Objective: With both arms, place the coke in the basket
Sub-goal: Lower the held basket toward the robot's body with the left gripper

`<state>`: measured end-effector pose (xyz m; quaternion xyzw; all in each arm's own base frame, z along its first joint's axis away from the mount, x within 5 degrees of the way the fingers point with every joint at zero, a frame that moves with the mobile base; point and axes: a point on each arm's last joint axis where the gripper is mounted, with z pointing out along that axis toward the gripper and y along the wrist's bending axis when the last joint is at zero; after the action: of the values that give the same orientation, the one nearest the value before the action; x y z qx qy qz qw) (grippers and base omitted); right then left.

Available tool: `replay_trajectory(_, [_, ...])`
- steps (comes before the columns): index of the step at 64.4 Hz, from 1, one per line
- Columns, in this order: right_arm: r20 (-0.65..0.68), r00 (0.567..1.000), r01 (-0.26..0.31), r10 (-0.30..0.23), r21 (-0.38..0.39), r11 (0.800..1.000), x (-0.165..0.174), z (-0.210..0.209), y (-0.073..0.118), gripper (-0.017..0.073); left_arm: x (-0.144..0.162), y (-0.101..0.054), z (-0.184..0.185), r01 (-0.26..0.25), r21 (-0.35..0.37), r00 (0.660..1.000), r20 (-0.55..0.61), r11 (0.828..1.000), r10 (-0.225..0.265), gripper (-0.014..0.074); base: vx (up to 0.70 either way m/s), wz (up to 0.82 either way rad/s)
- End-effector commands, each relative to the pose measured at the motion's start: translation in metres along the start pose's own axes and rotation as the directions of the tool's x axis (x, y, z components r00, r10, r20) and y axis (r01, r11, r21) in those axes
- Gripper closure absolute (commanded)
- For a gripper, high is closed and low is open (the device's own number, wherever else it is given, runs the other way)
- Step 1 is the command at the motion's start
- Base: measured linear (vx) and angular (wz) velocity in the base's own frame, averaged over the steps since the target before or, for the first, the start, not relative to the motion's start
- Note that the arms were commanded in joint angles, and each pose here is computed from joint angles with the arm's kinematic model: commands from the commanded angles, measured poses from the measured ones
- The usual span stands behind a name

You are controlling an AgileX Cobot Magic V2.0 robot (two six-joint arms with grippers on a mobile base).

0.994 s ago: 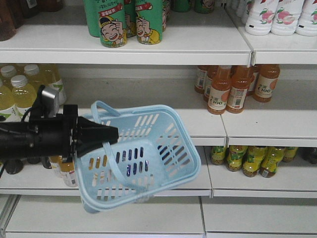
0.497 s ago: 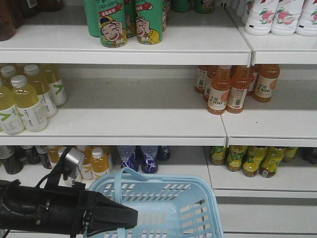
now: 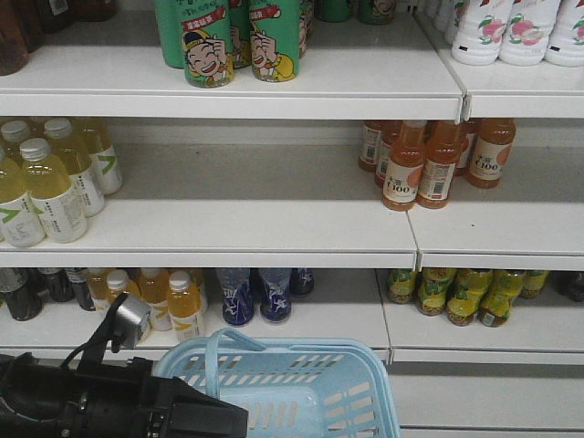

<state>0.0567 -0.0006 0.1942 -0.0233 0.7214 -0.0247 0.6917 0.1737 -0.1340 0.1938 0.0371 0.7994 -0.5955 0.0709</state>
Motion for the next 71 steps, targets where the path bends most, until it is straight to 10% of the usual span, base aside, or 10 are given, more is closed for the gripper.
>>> replay_trajectory(1, [0.077,0.997,0.011,-0.011,0.004,1.0,-0.0047,-0.0008,0.0,0.0569,-0.0062,-0.0184,-0.0022,-0.032,0.101,0.998,0.065,0.994,0.025,0.0601,0.0,0.0])
replay_trajectory(71, [0.077,0.997,0.011,-0.011,0.004,1.0,-0.0047,-0.0008,0.0,0.0569,-0.0079,-0.0142,-0.002,-0.03,0.055,0.996,0.083,0.998,0.026,0.06,0.0,-0.01])
